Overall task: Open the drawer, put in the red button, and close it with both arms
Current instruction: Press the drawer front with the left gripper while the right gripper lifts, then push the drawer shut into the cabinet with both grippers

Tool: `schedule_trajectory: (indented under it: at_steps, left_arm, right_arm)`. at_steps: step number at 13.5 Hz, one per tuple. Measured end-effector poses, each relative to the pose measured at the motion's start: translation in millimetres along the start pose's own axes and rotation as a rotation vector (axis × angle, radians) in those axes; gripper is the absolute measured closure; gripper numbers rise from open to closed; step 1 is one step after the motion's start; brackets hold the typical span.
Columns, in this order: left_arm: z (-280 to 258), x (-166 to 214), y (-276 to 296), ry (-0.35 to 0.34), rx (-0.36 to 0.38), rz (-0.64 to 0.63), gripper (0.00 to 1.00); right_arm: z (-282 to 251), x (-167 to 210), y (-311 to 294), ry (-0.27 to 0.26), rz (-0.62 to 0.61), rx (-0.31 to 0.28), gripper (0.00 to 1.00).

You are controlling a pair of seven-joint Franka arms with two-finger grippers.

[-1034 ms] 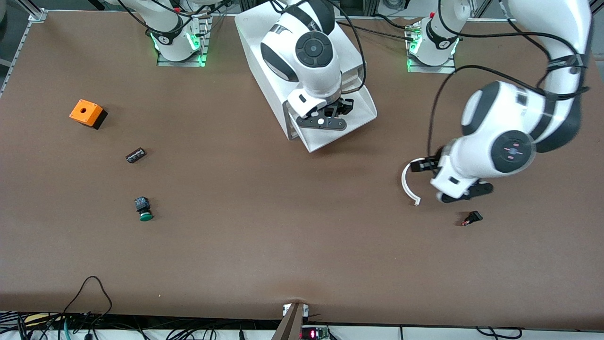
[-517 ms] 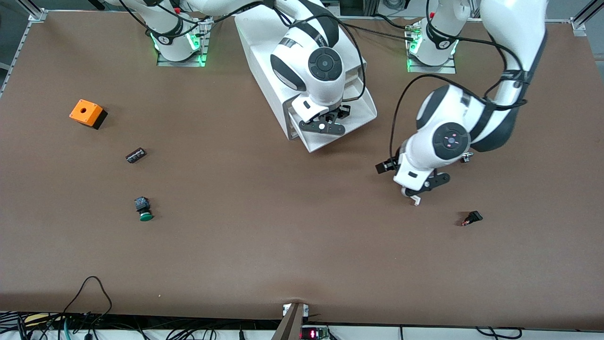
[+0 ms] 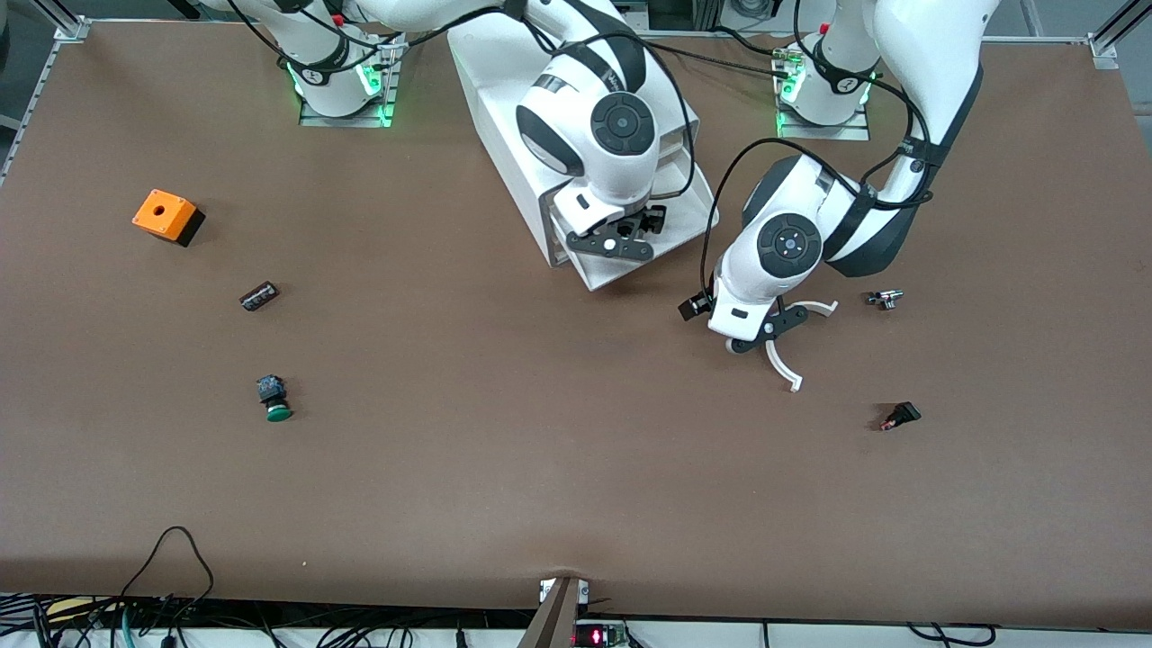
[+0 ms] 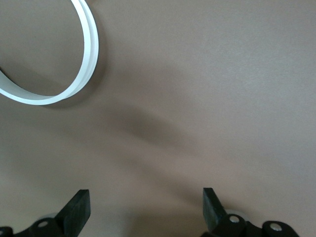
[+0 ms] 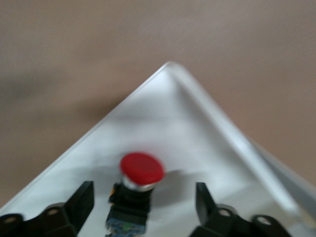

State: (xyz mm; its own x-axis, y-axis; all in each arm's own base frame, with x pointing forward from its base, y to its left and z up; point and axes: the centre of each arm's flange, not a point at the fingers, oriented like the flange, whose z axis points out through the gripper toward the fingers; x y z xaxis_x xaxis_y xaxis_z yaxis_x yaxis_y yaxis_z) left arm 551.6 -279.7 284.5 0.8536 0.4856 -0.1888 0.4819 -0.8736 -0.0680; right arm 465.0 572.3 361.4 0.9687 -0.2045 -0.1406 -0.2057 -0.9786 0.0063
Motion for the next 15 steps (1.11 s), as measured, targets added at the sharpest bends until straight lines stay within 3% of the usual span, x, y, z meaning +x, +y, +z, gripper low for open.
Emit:
schedule_trajectory:
  at_steps: [5,8,11,15]
  left_arm:
    - [7.4,-44.6,27.4,0.006,0.005,-0.074,0.00]
    - [15.5,-83.3,46.2,0.008,0.012,-0.067,0.00]
    - [18.9,-131.4,64.0,-0.009,0.008,-0.052,0.00]
    - [20.7,-190.4,82.4,-0.028,-0.004,-0.011,0.00]
  right_arm:
    - [-99.7,32.2,45.4,0.049,0.005,0.046,0.00]
    - [-144.5,40.7,68.7,0.079,-0.066,0.063,0.00]
    - [-193.0,72.0,113.1,0.126,-0.148,0.089,0.00]
    - [-239.5,119.0,197.4,0.134,-0.228,0.059,0.00]
